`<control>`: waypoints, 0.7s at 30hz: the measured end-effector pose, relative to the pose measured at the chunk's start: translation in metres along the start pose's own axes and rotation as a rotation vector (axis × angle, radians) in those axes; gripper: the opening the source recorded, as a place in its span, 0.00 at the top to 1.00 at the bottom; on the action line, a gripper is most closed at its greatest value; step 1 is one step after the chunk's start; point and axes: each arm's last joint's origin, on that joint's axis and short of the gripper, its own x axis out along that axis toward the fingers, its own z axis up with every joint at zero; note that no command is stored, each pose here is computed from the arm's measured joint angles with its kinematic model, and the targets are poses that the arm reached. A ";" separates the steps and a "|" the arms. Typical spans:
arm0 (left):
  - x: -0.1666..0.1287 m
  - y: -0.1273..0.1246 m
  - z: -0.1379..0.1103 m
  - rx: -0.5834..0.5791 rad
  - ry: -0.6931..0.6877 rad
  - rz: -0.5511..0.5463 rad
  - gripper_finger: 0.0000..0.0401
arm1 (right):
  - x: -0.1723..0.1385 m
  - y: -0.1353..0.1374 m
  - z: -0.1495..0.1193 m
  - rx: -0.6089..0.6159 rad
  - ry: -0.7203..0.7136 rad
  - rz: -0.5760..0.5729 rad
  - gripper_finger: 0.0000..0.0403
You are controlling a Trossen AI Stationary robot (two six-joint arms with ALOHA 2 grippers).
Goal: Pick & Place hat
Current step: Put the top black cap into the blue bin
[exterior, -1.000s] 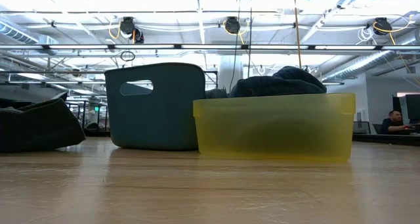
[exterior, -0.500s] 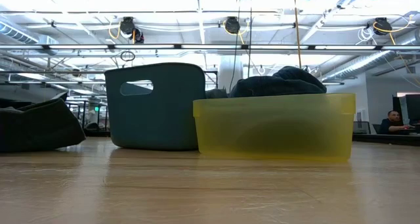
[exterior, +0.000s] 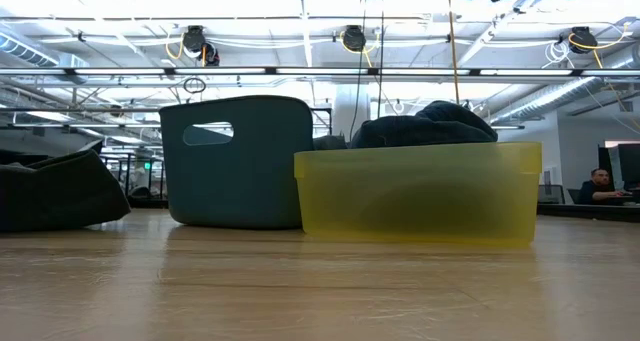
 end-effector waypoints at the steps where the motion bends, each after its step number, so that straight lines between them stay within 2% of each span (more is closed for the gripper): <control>1: 0.000 0.000 0.000 0.000 0.000 0.000 0.02 | 0.001 0.000 0.000 -0.018 0.007 0.008 0.14; 5: 0.000 0.000 0.000 0.001 -0.002 -0.001 0.02 | 0.006 0.004 -0.001 -0.090 0.048 0.057 0.14; 13: 0.000 -0.003 0.008 0.020 -0.080 -0.027 0.02 | 0.015 0.015 -0.009 -0.251 0.185 0.245 0.14; 21: -0.001 -0.004 0.011 0.026 -0.112 -0.032 0.02 | 0.014 0.019 -0.008 -0.264 0.150 0.303 0.14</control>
